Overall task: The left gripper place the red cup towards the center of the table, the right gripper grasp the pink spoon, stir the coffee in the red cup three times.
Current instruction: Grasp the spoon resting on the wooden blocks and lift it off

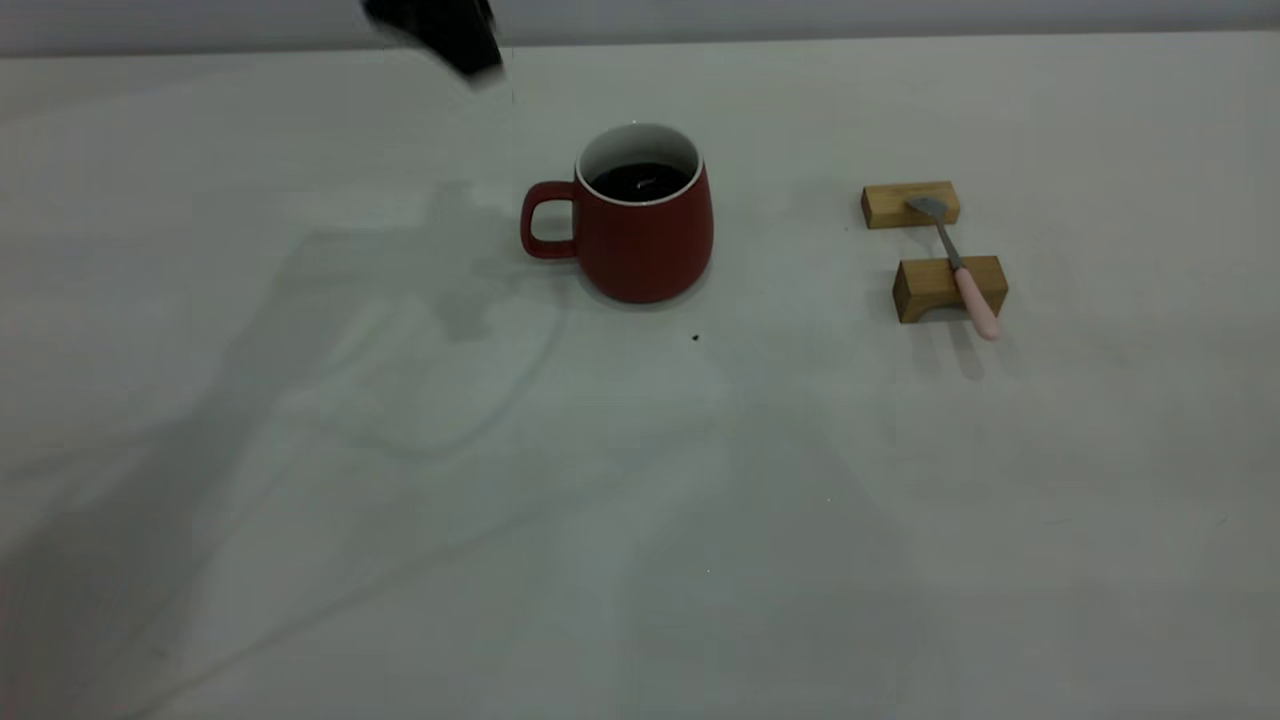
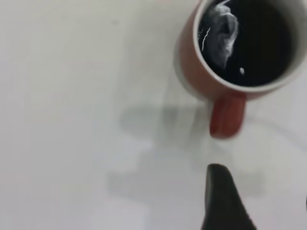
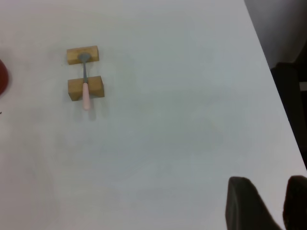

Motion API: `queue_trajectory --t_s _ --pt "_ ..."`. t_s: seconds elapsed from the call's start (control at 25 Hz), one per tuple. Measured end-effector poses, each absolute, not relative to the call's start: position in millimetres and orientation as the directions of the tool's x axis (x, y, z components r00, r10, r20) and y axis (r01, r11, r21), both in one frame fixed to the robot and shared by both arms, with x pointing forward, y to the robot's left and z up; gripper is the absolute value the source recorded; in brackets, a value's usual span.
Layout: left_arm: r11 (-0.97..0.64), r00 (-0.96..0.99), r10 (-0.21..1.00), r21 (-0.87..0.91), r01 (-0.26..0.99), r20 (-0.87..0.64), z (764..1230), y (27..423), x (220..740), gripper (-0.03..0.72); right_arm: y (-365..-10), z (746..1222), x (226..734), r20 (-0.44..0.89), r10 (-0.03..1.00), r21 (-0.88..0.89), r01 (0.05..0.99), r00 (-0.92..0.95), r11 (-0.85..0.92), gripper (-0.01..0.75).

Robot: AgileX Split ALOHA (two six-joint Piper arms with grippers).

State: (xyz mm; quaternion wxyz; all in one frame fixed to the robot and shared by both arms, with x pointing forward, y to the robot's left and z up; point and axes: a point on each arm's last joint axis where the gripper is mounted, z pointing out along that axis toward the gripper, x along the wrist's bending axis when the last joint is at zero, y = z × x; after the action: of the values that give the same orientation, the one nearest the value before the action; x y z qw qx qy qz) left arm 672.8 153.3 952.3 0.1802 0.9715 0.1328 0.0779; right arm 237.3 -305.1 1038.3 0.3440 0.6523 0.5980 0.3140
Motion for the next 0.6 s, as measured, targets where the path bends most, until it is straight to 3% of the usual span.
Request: queue_trajectory --t_s 0.32,0.44,0.6 --pt "-0.664 0.685 0.725 0.337 0.667 0.074 1109 191 597 0.482 -305 1038 237 -0.002 0.996 0.824 0.564 0.088 -0.048 0.237" --pt "-0.546 0.558 0.825 0.384 0.744 0.092 1149 205 567 0.482 -305 1038 237 -0.002 0.996 0.824 0.564 0.088 -0.048 0.237" --pt "-0.412 0.424 0.903 0.436 0.800 0.074 1170 217 536 0.482 -305 1038 237 -0.002 0.996 0.824 0.564 0.088 -0.048 0.237"
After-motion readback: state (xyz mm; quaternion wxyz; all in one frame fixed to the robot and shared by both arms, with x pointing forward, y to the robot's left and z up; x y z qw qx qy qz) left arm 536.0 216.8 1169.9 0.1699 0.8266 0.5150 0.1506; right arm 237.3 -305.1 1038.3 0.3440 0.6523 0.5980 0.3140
